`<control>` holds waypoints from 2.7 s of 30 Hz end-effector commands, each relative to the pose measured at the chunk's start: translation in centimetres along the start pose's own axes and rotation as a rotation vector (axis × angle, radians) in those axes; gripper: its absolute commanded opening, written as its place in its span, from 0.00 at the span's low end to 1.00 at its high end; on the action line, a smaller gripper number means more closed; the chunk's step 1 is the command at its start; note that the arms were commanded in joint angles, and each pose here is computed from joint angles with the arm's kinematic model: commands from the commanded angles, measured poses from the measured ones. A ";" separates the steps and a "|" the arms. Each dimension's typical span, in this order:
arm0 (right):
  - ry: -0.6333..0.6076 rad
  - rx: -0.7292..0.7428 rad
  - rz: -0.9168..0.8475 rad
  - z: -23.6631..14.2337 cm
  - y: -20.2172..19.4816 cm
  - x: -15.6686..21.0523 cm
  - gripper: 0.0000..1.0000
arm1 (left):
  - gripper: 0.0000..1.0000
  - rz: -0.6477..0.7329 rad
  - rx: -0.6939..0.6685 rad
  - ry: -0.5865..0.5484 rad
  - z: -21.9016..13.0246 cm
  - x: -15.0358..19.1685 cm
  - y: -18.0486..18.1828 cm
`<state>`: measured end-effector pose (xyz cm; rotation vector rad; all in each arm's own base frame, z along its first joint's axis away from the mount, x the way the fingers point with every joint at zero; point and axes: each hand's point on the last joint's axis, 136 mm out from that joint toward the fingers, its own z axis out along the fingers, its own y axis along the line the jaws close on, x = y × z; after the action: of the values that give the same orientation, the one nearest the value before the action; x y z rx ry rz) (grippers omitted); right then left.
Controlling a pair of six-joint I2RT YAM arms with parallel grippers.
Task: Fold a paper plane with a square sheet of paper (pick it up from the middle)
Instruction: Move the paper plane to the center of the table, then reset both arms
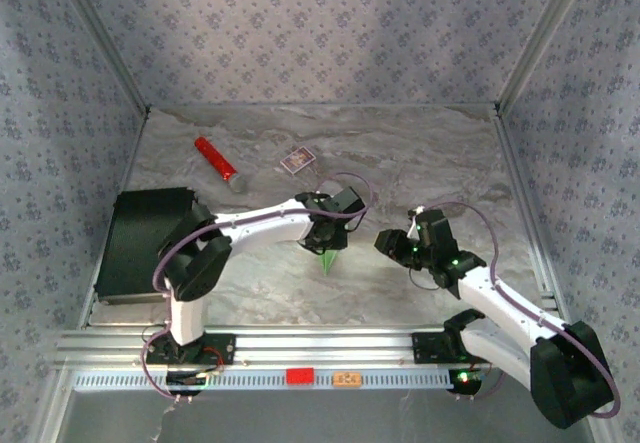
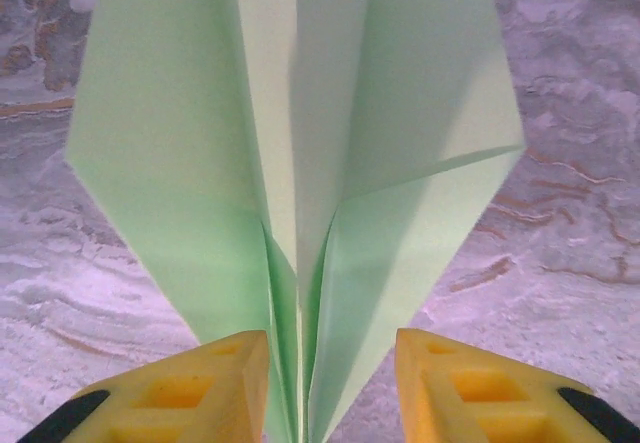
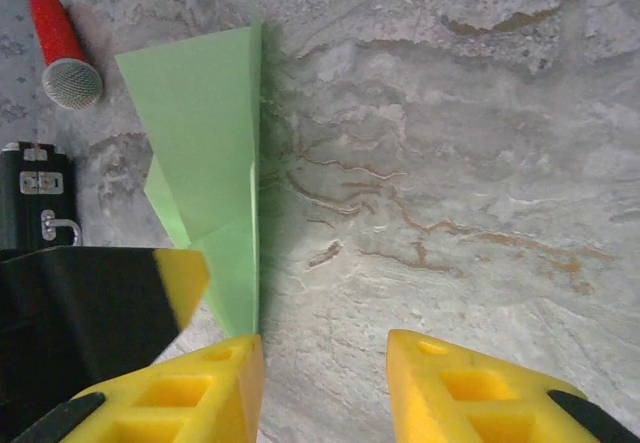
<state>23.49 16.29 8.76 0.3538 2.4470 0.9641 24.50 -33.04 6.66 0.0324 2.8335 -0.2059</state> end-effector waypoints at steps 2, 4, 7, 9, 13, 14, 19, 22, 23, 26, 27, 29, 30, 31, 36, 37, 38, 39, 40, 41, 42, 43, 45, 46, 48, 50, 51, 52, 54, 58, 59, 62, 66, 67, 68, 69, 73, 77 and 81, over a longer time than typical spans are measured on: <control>-0.041 0.047 -0.055 -1.2 0.5 -2.0 0.42 | 0.38 -0.002 0.047 -0.099 -3.9 -1.0 0.5; -0.073 0.094 -0.083 -2.0 0.3 -3.3 0.46 | 0.41 0.005 0.056 -0.189 -5.7 -2.3 1.3; -0.166 0.200 -0.144 -4.0 0.0 -6.5 0.61 | 0.48 0.051 0.005 -0.359 -8.8 -4.6 3.9; -0.256 0.294 -0.205 -5.5 -0.3 -9.0 0.67 | 0.52 0.069 -0.038 -0.463 -10.5 -6.2 6.4; -0.471 0.517 -0.281 -8.7 -1.4 -14.3 0.71 | 0.72 0.078 -0.143 -0.643 -13.0 -9.6 13.0; -0.515 0.576 -0.367 -9.2 -1.4 -15.6 0.72 | 0.87 0.057 -0.203 -0.690 -13.6 -10.4 15.4; -0.524 0.757 -0.671 -6.7 -4.1 -17.7 0.73 | 1.00 -0.055 -0.429 -0.818 -14.8 -12.5 25.9; -0.516 0.800 -0.677 -4.9 -5.9 -18.7 0.74 | 1.00 -0.100 -0.500 -0.784 -13.9 -12.4 30.9; -0.519 0.793 -0.674 -4.4 -6.2 -19.0 0.74 | 1.00 -0.124 -0.513 -0.784 -13.5 -12.2 32.2; -0.530 0.742 -0.647 -2.7 -7.8 -19.5 0.74 | 1.00 -0.130 -0.523 -0.824 -12.4 -12.2 34.1; -0.524 0.724 -0.642 -2.2 -8.3 -19.6 0.74 | 1.00 -0.117 -0.534 -0.831 -11.9 -12.1 34.5; -0.513 0.712 -0.638 -1.5 -9.5 -19.8 0.74 | 1.00 -0.109 -0.563 -0.830 -10.9 -12.0 35.6; -0.504 0.705 -0.649 -1.2 -9.7 -19.8 0.74 | 1.00 -0.115 -0.550 -0.828 -10.4 -12.1 35.8; -0.502 0.705 -0.689 -1.0 -9.5 -20.1 0.74 | 1.00 -0.115 -0.522 -0.816 -9.6 -12.2 35.9; -0.579 0.614 -0.759 -1.7 -9.3 -20.1 0.73 | 1.00 -0.048 -0.468 -0.792 -6.5 -12.7 35.3; -0.603 0.591 -0.736 -2.0 -9.7 -19.9 0.74 | 1.00 -0.046 -0.455 -0.815 -6.1 -13.0 35.2; -0.616 0.548 -0.710 -2.2 -10.2 -19.8 0.74 | 1.00 -0.037 -0.443 -0.834 -5.9 -13.3 35.1; -0.623 0.507 -0.691 -2.3 -10.6 -19.7 0.74 | 1.00 -0.030 -0.434 -0.833 -5.8 -13.5 35.0; -0.628 0.479 -0.672 -2.2 -11.1 -19.6 0.74 | 1.00 -0.019 -0.409 -0.860 -5.9 -13.9 34.7; -0.624 0.465 -0.670 -2.0 -11.4 -19.5 0.74 | 1.00 -0.014 -0.379 -0.902 -6.1 -14.2 34.4; -0.620 0.458 -0.686 -1.6 -11.3 -19.4 0.73 | 1.00 -0.017 -0.357 -0.924 -6.2 -14.4 34.3; -0.618 0.463 -0.710 -1.3 -11.0 -19.3 0.73 | 1.00 -0.008 -0.334 -0.928 -6.0 -14.6 34.2; -0.617 0.517 -0.689 -1.5 -11.5 -19.6 0.76 | 1.00 0.007 -0.307 -0.938 -5.2 -14.6 34.1; -0.619 0.538 -0.662 -1.6 -11.9 -20.0 0.99 | 1.00 0.015 -0.292 -0.948 -4.6 -14.5 34.0; -0.607 0.531 -0.628 -1.7 -12.4 -20.3 0.99 | 1.00 0.039 -0.274 -0.966 -3.4 -14.5 33.8; -0.608 0.532 -0.628 -1.7 -12.4 -20.3 0.99 | 1.00 0.018 -0.279 -0.913 -3.1 -14.5 34.2; -0.607 0.532 -0.628 -1.7 -12.4 -20.3 0.99 | 1.00 -0.006 -0.291 -0.911 -3.1 -14.9 34.8; -0.608 0.533 -0.628 -1.7 -12.4 -20.3 0.99 | 1.00 -0.057 -0.308 -0.924 -3.3 -15.1 35.8; -0.610 0.539 -0.630 -1.7 -12.4 -20.3 0.99 | 1.00 -0.092 -0.289 -0.907 -3.2 -14.8 36.4; -0.610 0.537 -0.623 -1.8 -12.5 -20.3 0.99 | 1.00 -0.090 -0.291 -0.915 -3.3 -14.8 36.4; -0.610 0.537 -0.624 -1.8 -12.5 -20.3 0.99 | 1.00 -0.089 -0.290 -0.905 -3.3 -14.8 36.4; -0.613 0.536 -0.626 -1.8 -12.4 -20.4 0.99 | 1.00 -0.087 -0.290 -0.906 -3.2 -14.8 36.4; -0.610 0.538 -0.625 -1.8 -12.5 -20.3 0.99 | 1.00 -0.081 -0.295 -0.907 -3.2 -14.8 36.3; -0.611 0.538 -0.625 -1.8 -12.5 -20.3 0.99 | 1.00 -0.081 -0.294 -0.907 -3.3 -14.8 36.2; -0.613 0.540 -0.627 -1.8 -12.4 -20.3 0.99 | 1.00 -0.081 -0.296 -0.906 -3.2 -14.8 36.3; -0.614 0.544 -0.629 -1.8 -12.4 -20.3 0.99 | 1.00 -0.081 -0.295 -0.909 -3.3 -14.9 36.3; -0.612 0.541 -0.627 -1.8 -12.4 -20.3 0.99 | 1.00 -0.081 -0.296 -0.907 -3.3 -14.8 36.3; -0.611 0.542 -0.627 -1.8 -12.5 -20.3 0.99 | 1.00 -0.081 -0.295 -0.906 -3.2 -14.8 36.3; -0.613 0.543 -0.628 -1.8 -12.5 -20.3 0.99 | 1.00 -0.081 -0.295 -0.907 -3.2 -14.8 36.3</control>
<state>38.38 -1.70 7.48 0.0105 2.0155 -0.0862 38.78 3.75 8.86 -0.1904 1.9380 0.1868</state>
